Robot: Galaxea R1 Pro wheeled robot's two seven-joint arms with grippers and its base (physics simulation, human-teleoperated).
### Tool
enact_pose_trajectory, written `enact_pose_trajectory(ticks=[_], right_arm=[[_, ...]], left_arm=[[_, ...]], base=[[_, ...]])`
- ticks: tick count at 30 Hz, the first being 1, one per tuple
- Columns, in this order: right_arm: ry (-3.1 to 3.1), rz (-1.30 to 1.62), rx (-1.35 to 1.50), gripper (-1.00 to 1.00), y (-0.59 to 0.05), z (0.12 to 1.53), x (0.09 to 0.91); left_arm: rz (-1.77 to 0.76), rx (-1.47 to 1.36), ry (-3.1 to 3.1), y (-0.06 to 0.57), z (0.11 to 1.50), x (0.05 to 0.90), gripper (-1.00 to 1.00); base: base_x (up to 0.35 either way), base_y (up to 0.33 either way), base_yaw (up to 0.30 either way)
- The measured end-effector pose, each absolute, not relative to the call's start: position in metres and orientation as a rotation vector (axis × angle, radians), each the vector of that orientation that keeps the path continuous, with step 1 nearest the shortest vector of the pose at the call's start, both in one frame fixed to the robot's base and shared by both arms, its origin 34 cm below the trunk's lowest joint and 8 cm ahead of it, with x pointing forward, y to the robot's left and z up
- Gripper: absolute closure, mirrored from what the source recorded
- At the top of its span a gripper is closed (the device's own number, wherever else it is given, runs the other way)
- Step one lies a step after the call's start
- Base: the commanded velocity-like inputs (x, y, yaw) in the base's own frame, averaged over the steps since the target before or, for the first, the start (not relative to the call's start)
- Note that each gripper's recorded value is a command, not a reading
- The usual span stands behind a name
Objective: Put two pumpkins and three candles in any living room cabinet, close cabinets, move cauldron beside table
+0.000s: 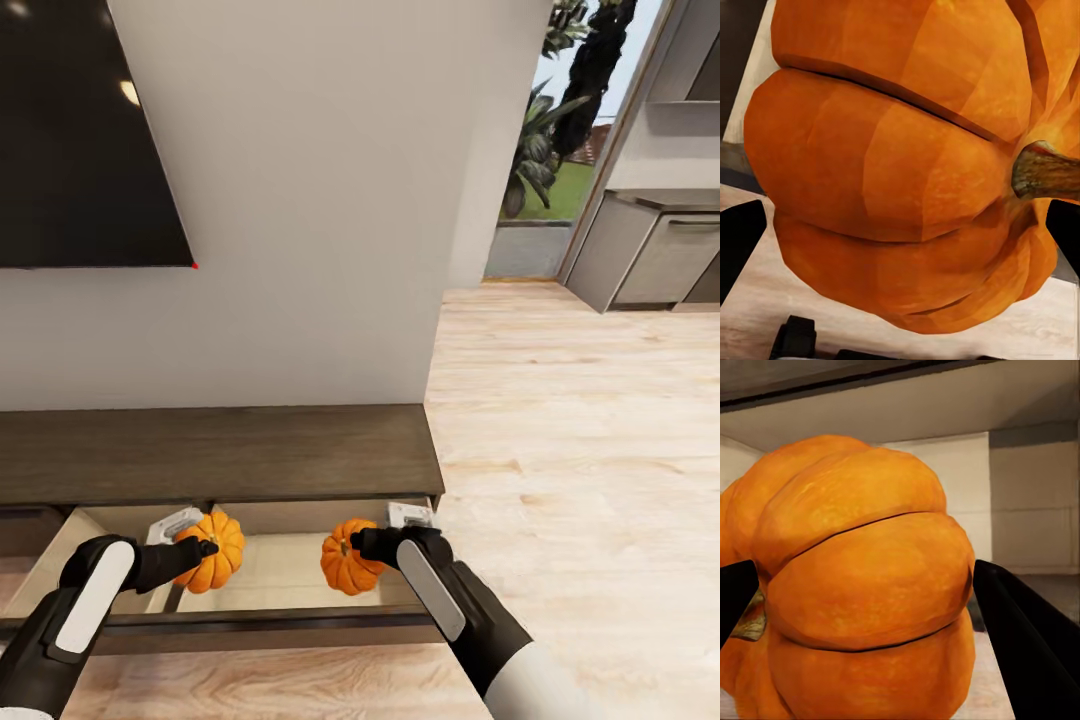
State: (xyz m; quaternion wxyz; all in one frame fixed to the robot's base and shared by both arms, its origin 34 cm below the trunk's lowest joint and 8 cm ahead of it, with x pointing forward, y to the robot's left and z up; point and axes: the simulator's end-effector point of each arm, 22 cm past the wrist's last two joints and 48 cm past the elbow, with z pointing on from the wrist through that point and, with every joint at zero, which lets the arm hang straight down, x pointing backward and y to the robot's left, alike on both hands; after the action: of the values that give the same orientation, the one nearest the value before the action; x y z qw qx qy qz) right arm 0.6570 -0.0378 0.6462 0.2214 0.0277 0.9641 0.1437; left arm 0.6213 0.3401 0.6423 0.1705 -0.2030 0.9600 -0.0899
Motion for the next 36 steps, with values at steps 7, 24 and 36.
enact_pose_trajectory(ticks=[7,24,36], right_arm=[[2.640,0.350,0.045,1.00,-0.023,0.639,0.667],[2.626,0.314,0.016,1.00,-0.024,0.641,0.669],[2.630,0.328,0.034,1.00,-0.027,0.637,0.669]], left_arm=[[-0.077,-0.521,2.816,0.313,0.612,0.635,1.00],[0.111,-0.472,2.740,0.291,0.601,0.652,1.00],[0.105,-0.473,2.740,0.290,0.600,0.652,1.00]], base=[[0.000,0.000,0.000],[0.000,0.016,0.000],[0.004,0.137,-0.072]])
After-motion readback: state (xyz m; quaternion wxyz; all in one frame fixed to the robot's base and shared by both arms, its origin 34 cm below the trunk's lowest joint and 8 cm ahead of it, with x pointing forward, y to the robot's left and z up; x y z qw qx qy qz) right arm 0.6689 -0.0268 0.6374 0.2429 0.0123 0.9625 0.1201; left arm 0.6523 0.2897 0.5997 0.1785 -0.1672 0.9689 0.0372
